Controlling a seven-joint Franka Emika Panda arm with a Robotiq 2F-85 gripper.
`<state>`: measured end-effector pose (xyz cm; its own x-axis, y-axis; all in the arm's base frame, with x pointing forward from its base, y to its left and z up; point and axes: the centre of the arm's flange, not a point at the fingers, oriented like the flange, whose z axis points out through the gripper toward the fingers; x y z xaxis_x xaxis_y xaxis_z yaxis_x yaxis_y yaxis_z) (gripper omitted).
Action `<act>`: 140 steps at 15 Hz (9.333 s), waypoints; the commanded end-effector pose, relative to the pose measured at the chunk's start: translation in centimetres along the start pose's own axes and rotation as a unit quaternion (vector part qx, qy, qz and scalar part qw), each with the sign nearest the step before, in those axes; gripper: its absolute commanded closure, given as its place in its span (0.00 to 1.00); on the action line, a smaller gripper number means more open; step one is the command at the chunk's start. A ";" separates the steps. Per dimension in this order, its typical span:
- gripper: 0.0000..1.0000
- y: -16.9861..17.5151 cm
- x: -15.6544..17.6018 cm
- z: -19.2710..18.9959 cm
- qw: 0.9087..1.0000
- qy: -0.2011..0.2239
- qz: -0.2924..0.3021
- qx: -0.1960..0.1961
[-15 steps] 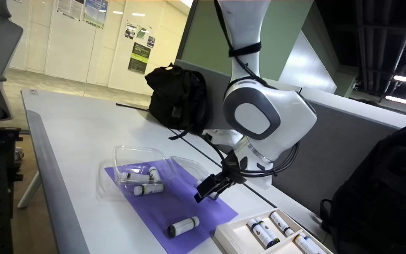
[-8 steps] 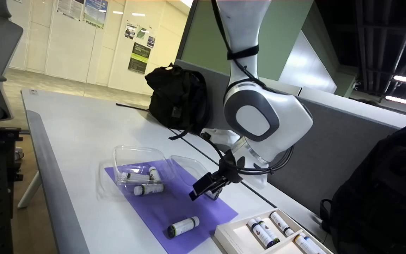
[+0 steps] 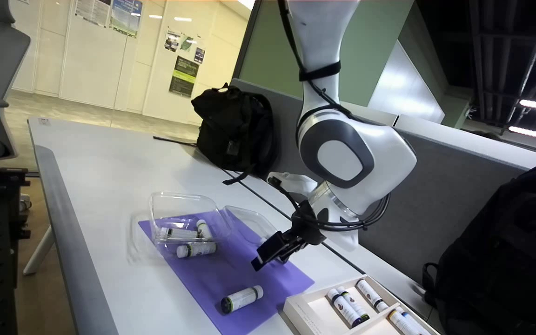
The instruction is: Remove one bottle from the clear box and put back two more
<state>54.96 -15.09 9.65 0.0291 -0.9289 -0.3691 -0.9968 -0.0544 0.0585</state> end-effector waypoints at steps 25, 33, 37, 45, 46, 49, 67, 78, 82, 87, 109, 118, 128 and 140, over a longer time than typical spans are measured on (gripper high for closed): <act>0.00 -2.9 -4.5 0.2 0.996 0.053 -0.072 0.019; 0.00 -3.7 -3.9 -0.5 0.987 0.094 -0.124 0.041; 0.00 -4.2 -3.9 -0.3 0.984 0.101 -0.138 0.048; 0.00 -4.6 -3.8 0.8 0.982 0.100 -0.153 0.037; 0.00 -4.7 -3.8 1.1 0.983 0.098 -0.154 0.034; 0.00 -5.0 -3.9 1.5 0.982 0.098 -0.157 0.033; 0.45 -6.1 -3.7 1.9 0.979 0.101 -0.173 0.026; 1.00 -5.6 -3.1 1.8 0.981 0.093 -0.169 0.018; 1.00 -5.6 -3.1 1.9 0.981 0.091 -0.170 0.017; 0.55 -5.5 -3.3 1.4 0.980 0.064 -0.187 -0.005; 0.00 -7.3 -3.1 -0.6 0.961 0.086 -0.260 0.031; 0.00 -8.6 -5.2 1.1 0.952 0.109 -0.280 0.051; 0.00 -6.3 -5.6 0.7 0.957 0.117 -0.262 0.031; 0.00 -5.2 -5.3 0.4 0.965 0.103 -0.243 0.003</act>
<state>61.21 -10.11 9.70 0.5301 -0.8366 -0.1380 -0.8474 -0.5167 -0.1227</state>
